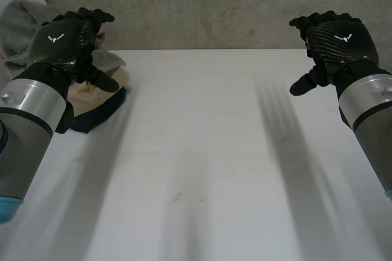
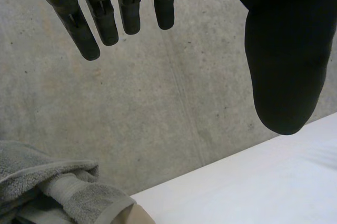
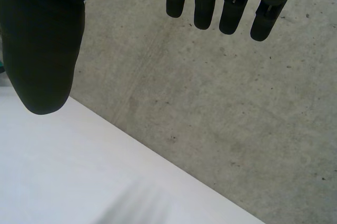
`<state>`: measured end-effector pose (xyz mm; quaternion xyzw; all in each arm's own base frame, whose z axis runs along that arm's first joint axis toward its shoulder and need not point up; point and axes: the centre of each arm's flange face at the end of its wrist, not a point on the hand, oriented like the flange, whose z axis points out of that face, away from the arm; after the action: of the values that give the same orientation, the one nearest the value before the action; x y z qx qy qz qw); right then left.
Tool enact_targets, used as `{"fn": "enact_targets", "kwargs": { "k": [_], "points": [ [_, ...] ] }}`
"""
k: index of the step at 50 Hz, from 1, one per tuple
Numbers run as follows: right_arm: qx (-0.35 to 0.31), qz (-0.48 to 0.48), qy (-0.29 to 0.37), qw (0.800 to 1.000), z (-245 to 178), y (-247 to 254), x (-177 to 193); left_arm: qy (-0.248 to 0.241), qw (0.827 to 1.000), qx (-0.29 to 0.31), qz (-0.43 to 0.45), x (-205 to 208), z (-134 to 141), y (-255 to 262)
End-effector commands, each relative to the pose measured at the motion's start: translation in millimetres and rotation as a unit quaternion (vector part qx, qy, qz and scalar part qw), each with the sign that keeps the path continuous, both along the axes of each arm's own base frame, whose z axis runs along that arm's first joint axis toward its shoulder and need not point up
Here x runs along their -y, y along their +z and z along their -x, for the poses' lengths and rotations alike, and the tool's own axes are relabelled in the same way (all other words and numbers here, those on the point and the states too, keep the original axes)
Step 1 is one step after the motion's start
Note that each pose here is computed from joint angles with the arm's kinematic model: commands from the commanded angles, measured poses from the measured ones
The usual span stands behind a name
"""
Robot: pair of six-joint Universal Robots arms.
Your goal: Fold the laundry.
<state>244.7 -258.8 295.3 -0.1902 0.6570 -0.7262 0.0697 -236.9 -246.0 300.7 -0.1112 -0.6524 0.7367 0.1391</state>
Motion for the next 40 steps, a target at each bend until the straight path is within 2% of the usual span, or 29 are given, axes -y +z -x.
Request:
{"fn": "enact_targets", "kwargs": {
  "k": [1,6,13,19,24,32,36,40],
  "points": [
    [-0.004,-0.004,0.004,1.0,-2,-2,0,0.001,0.999,-0.009,0.041,8,2,11],
    [-0.004,-0.003,0.006,1.0,-2,-2,0,0.015,0.996,0.002,0.09,26,3,22],
    [-0.006,-0.003,0.007,1.0,-2,-3,-1,0.081,0.988,0.065,0.114,87,-21,16],
    [-0.007,-0.006,0.01,1.0,-3,-4,-2,0.082,0.981,0.14,0.107,154,-33,-14],
    [-0.009,-0.007,0.011,1.0,-4,-5,-3,0.125,0.965,0.206,0.103,211,-74,-45],
    [-0.017,-0.01,0.011,1.0,-3,-8,-3,0.118,0.957,0.243,0.104,245,-82,-81],
    [-0.022,-0.008,0.011,1.0,-3,-9,-3,0.112,0.958,0.243,0.102,245,-80,-85],
    [-0.024,-0.011,0.01,1.0,-3,-11,-2,0.099,0.961,0.238,0.104,234,-65,-80]
  ]
}}
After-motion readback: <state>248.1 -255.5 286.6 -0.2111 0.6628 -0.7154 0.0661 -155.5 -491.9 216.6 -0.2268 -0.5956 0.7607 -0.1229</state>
